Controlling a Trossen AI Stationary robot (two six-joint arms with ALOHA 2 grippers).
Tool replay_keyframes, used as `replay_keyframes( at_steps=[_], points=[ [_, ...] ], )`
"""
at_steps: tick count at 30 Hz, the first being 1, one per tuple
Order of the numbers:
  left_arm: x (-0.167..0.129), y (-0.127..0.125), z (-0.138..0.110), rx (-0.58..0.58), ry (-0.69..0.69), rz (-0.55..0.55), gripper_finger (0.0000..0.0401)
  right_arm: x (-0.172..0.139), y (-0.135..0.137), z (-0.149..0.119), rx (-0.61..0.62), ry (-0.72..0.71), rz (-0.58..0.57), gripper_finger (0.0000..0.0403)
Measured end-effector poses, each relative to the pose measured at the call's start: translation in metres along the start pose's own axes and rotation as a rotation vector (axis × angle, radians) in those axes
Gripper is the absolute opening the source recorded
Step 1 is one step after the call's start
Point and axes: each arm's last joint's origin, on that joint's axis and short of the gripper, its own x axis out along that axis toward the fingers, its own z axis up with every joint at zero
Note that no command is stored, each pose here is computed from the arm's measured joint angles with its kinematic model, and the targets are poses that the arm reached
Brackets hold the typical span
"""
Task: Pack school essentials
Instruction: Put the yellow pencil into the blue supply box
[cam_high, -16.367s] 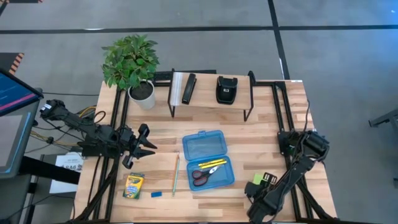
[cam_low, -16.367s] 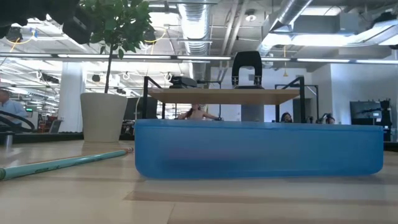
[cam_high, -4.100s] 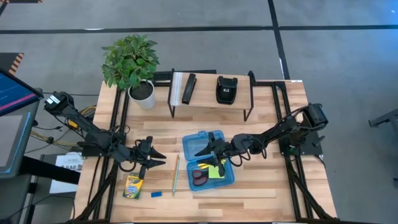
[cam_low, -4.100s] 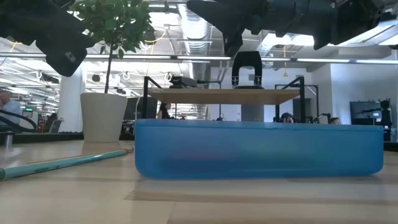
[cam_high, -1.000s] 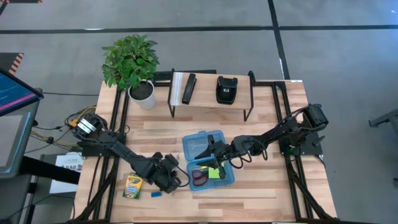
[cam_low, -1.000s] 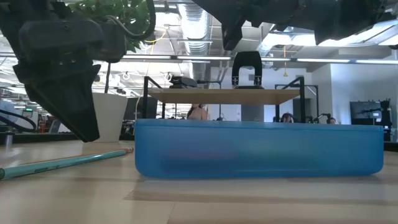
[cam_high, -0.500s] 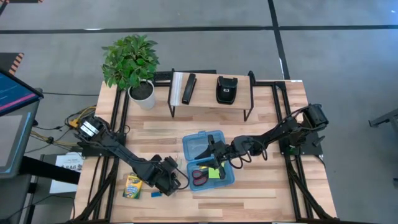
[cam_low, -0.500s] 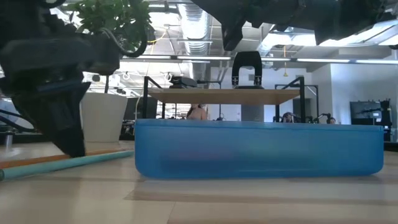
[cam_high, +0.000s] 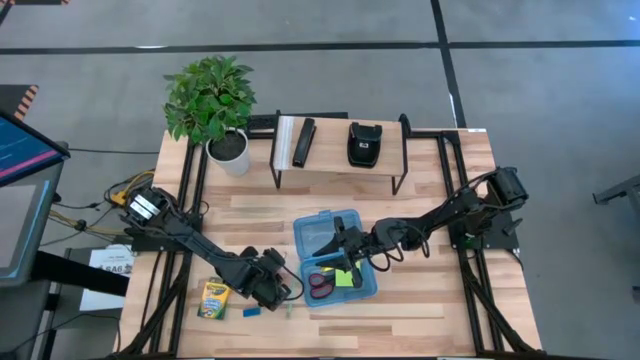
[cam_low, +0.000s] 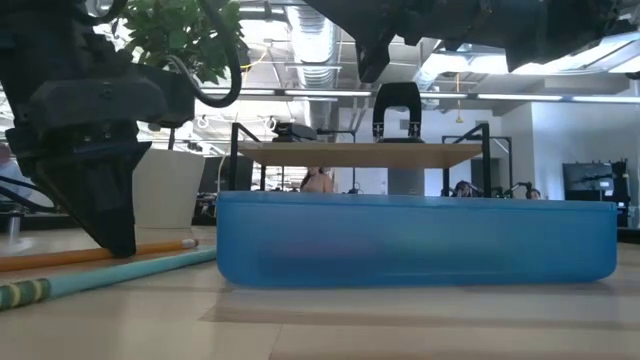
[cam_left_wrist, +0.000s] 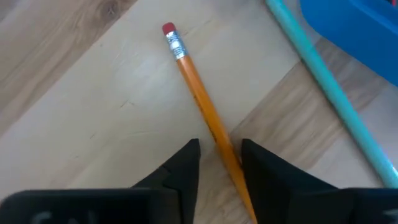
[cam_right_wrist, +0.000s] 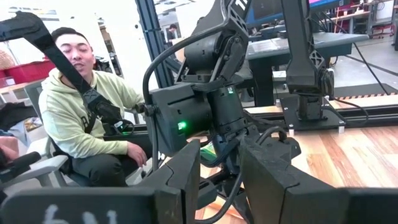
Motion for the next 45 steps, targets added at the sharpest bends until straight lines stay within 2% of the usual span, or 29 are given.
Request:
replay_keyframes(
  at_steps=[7, 13, 20, 26, 30, 33, 36, 38, 41, 45],
  points=[
    [0.0, -0.001, 0.006, 0.04, 0.012, -0.002, 0.001, 0.0, 0.0, 0.001, 0.0, -0.004, 0.001, 0.0133],
    [-0.006, -0.005, 0.02, 0.091, 0.035, 0.013, 0.0003, -0.008, 0.007, 0.023, -0.006, -0.04, 0.016, 0.0134],
    [-0.029, -0.008, 0.036, 0.15, 0.02, 0.136, 0.0001, -0.026, 0.031, 0.051, -0.075, -0.037, 0.061, 0.0134],
    [-0.056, -0.012, 0.046, 0.182, -0.005, 0.216, 0.0, -0.046, 0.053, 0.066, -0.15, 0.001, -0.015, 0.0134],
    [-0.078, -0.034, 0.055, 0.27, -0.088, 0.097, 0.0, -0.057, 0.062, 0.07, -0.176, 0.039, -0.082, 0.0134],
    [-0.093, -0.06, 0.063, 0.39, -0.185, -0.11, 0.0, -0.063, 0.067, 0.073, -0.184, 0.05, -0.123, 0.0134],
    [-0.096, -0.076, 0.075, 0.487, -0.245, -0.289, 0.0, -0.068, 0.07, 0.077, -0.189, 0.046, -0.137, 0.0134],
    [-0.087, -0.08, 0.087, 0.507, -0.246, -0.332, 0.0, -0.072, 0.072, 0.081, -0.188, 0.04, -0.132, 0.0134],
    [-0.062, -0.08, 0.102, 0.524, -0.192, -0.325, 0.0, -0.077, 0.075, 0.086, -0.186, 0.025, -0.12, 0.0134],
    [-0.034, -0.084, 0.119, 0.526, -0.16, -0.396, 0.0, -0.078, 0.075, 0.086, -0.195, 0.037, -0.12, 0.0134]
  ],
)
